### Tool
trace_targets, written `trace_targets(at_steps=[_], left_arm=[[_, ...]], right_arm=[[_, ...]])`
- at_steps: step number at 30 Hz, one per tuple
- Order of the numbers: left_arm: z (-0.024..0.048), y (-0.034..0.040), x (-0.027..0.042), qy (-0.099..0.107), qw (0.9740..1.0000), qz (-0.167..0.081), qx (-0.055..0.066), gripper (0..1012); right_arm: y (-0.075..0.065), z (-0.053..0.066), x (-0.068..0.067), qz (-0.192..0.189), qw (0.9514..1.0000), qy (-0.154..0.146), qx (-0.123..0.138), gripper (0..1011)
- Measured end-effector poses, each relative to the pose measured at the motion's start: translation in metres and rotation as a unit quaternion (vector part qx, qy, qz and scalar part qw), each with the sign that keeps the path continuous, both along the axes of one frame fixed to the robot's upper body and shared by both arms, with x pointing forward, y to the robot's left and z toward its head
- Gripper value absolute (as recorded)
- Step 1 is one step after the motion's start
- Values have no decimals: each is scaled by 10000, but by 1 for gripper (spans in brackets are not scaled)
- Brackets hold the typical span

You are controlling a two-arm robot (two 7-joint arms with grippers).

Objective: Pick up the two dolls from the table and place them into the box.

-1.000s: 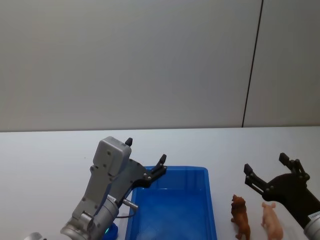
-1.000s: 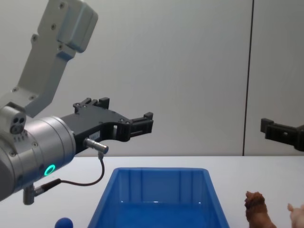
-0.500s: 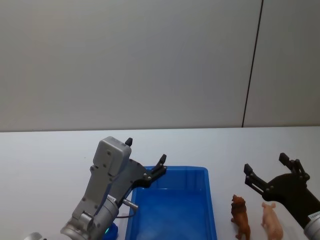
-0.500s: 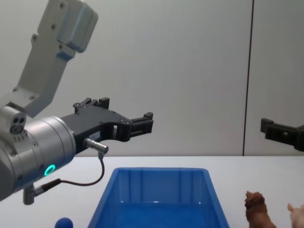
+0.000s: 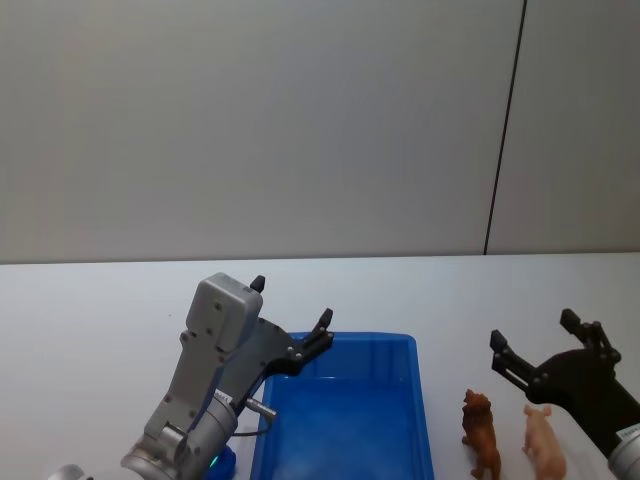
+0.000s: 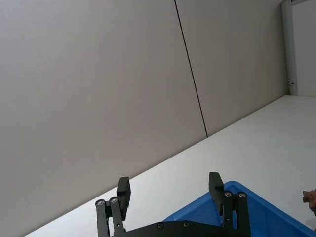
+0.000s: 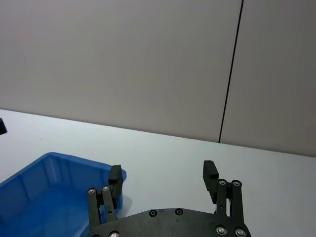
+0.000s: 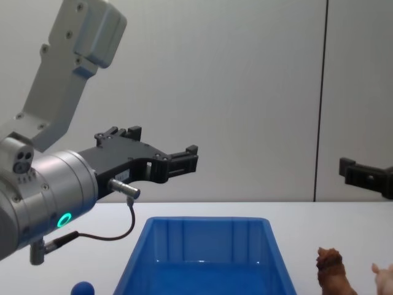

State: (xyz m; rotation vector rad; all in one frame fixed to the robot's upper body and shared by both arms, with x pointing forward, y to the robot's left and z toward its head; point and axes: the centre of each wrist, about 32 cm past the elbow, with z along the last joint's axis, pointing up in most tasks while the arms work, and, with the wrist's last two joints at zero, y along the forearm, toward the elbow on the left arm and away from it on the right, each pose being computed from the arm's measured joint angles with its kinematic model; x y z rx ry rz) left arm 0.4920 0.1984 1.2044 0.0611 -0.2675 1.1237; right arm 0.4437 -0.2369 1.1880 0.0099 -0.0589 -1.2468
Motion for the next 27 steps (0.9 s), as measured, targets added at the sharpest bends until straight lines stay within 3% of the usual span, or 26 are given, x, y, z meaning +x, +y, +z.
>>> trace_targets(at_steps=[11, 27], left_arm=[[0, 0, 0, 0, 10000, 0, 0, 1002], [0, 0, 0, 0, 10000, 0, 0, 1002]], right_arm=[[27, -45, 2, -383, 9984, 392, -121, 1001], [120, -234, -41, -855, 9890, 1133, -417, 1001]])
